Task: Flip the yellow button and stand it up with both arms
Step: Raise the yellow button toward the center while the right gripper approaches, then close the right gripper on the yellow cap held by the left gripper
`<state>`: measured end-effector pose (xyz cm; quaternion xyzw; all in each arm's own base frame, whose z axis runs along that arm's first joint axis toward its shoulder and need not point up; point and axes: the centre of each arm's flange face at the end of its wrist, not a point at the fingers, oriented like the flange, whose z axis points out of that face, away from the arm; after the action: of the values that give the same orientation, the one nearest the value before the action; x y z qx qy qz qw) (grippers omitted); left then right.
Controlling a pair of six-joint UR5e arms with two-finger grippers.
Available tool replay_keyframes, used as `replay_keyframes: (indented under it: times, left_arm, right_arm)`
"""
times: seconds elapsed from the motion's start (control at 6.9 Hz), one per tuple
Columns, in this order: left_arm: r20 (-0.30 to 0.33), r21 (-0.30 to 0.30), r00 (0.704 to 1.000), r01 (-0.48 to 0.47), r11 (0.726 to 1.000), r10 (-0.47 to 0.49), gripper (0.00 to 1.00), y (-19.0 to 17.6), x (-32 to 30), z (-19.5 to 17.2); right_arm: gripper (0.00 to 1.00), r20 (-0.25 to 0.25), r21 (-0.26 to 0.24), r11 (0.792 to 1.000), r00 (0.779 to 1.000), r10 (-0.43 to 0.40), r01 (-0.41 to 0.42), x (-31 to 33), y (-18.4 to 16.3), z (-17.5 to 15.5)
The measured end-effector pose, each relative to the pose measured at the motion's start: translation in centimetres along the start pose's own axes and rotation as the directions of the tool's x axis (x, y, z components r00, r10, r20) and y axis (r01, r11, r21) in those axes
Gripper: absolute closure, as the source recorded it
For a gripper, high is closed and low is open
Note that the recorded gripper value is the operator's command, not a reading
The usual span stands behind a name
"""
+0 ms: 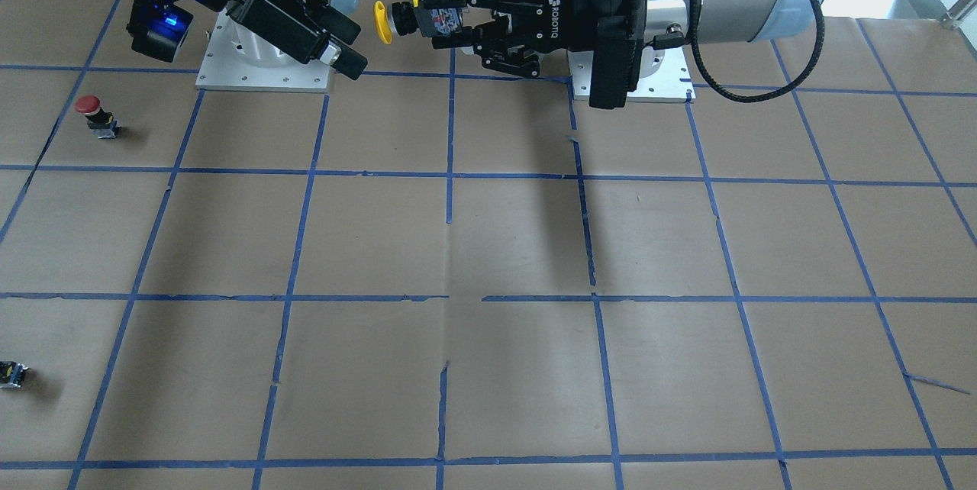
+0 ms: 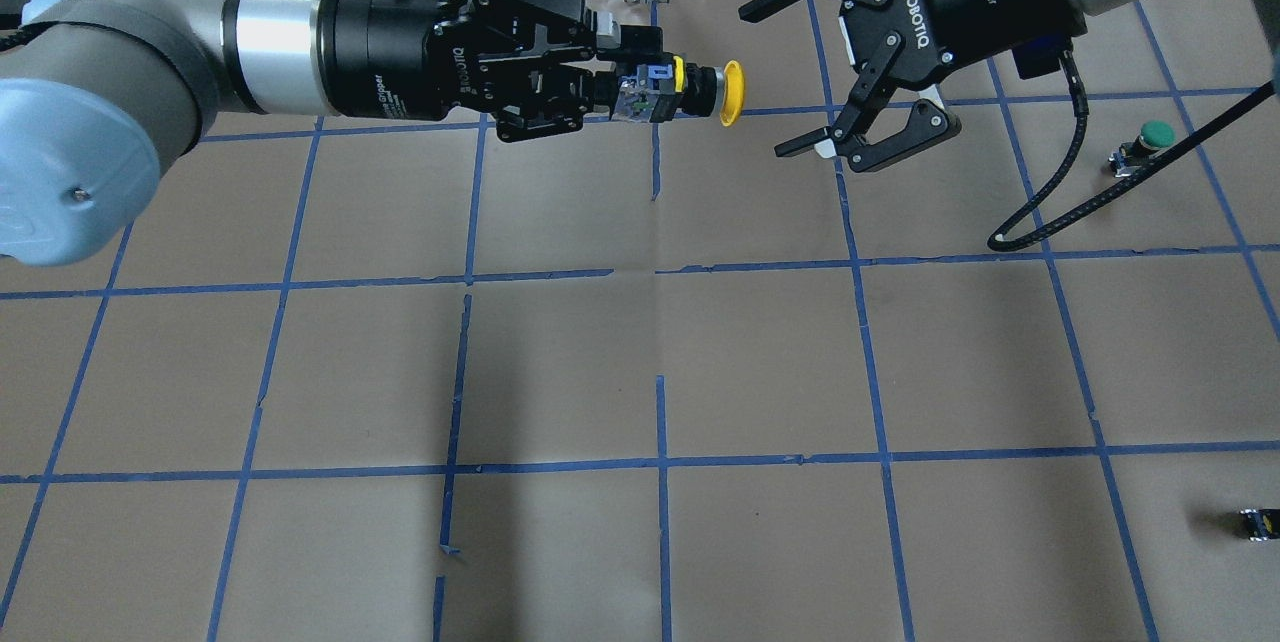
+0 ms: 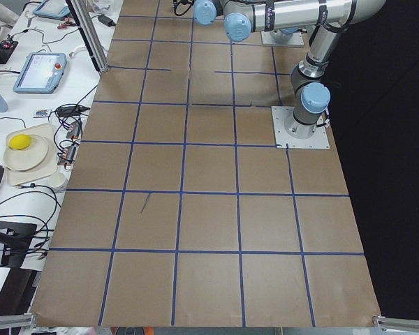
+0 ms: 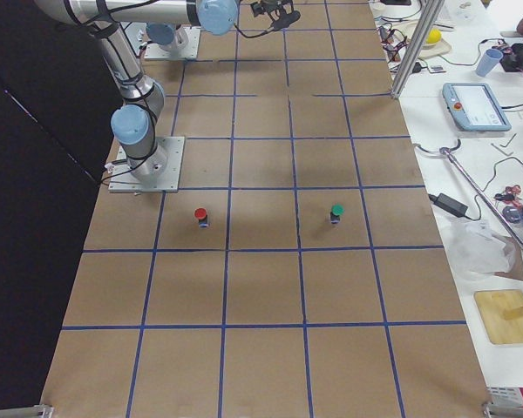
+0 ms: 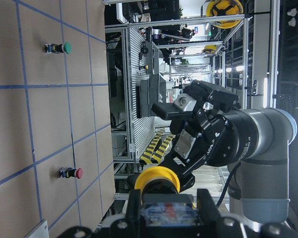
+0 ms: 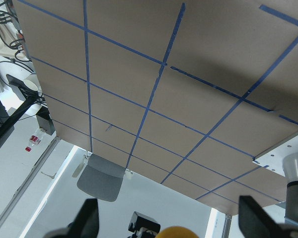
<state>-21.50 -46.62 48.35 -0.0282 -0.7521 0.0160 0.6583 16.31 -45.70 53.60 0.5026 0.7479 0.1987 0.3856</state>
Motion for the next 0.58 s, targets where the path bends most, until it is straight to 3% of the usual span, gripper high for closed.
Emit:
replay_keyframes:
  times: [0.58]
  left_arm:
    - [-0.026, -0.001, 1.0, -0.006, 1.0, 0.006, 0.98, 0.2, -0.1, 0.7]
  right_arm:
    - [0.0, 0.029, -0.031, 0.999, 0.999, 0.039, -0.038, 0.7, 2.1, -0.9]
